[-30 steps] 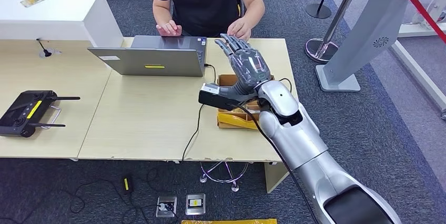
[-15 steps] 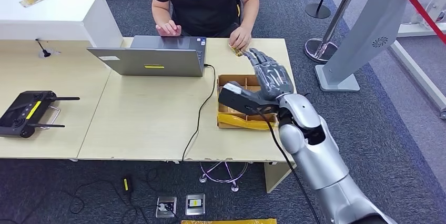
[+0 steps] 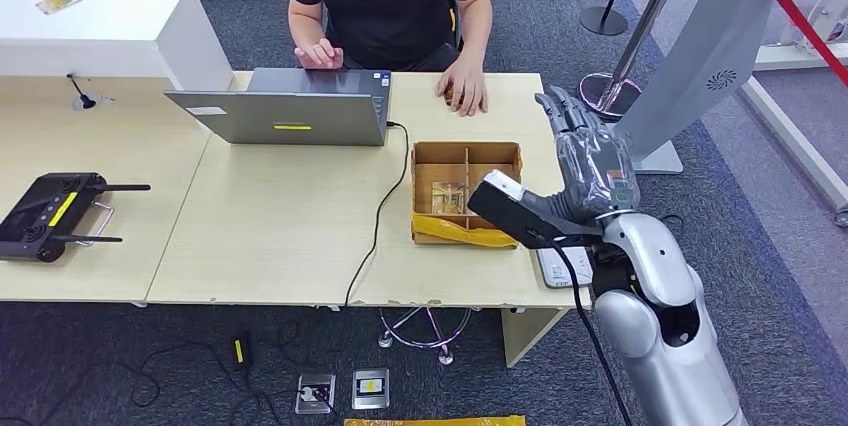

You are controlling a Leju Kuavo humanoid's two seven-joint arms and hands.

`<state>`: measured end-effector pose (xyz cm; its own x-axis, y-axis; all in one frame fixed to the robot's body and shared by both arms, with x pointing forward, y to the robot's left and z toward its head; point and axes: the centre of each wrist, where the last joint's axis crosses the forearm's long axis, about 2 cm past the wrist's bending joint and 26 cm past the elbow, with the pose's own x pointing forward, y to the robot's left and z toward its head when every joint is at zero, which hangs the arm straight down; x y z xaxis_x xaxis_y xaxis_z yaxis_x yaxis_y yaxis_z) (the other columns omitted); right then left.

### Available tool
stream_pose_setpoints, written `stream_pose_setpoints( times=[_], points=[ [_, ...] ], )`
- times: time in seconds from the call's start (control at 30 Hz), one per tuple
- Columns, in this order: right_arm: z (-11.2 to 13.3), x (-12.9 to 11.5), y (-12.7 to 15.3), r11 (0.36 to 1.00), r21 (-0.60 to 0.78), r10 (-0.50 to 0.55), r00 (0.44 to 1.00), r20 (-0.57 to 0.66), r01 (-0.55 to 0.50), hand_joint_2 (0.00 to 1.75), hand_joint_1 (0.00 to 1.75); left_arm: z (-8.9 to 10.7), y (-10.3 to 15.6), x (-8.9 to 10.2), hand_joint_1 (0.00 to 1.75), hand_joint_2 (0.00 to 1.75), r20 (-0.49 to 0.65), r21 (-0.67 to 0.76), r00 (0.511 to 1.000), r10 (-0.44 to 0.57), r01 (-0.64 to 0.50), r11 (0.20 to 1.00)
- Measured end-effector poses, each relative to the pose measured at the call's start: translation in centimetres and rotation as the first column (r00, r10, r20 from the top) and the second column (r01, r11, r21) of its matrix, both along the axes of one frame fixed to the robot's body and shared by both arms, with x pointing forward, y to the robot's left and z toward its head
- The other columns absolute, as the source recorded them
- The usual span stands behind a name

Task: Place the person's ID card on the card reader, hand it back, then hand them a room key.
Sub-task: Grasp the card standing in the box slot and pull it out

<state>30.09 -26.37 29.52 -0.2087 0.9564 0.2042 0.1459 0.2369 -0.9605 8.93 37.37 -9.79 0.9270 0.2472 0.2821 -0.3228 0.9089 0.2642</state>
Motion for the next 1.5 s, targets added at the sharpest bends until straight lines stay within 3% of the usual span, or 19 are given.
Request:
stream_pose_setpoints(
  times=[0.27, 0.57, 1.13, 1.5],
  points=[
    [-2.8, -1.8, 1.6, 0.999, -0.026, 0.022, 0.998, 0.052, -0.021, 1.75, 0.0, -0.1, -1.0, 0.2, 0.0, 0.0, -0.004, 0.005, 1.0, 0.022, -0.022, 1.0],
    [-4.5, -2.0, 3.0, 0.998, -0.043, 0.057, 0.998, 0.017, -0.056, 1.75, 0.0, -0.1, -1.4, 0.5, 0.0, 0.0, 0.003, -0.013, 1.0, 0.011, -0.011, 1.0],
    [-7.2, 0.7, 4.7, 0.987, -0.138, 0.055, 0.987, -0.154, -0.077, 1.75, 0.0, 0.0, -1.4, 0.8, 0.0, 0.0, 0.014, -0.032, 1.0, -0.005, 0.005, 0.999],
    [-7.2, 2.4, 5.3, 0.974, -0.216, 0.028, 0.986, -0.162, -0.063, 1.75, 0.0, 0.0, -1.3, 0.8, 0.0, 0.0, 0.017, -0.038, 1.0, -0.004, 0.005, 0.999]
  ],
)
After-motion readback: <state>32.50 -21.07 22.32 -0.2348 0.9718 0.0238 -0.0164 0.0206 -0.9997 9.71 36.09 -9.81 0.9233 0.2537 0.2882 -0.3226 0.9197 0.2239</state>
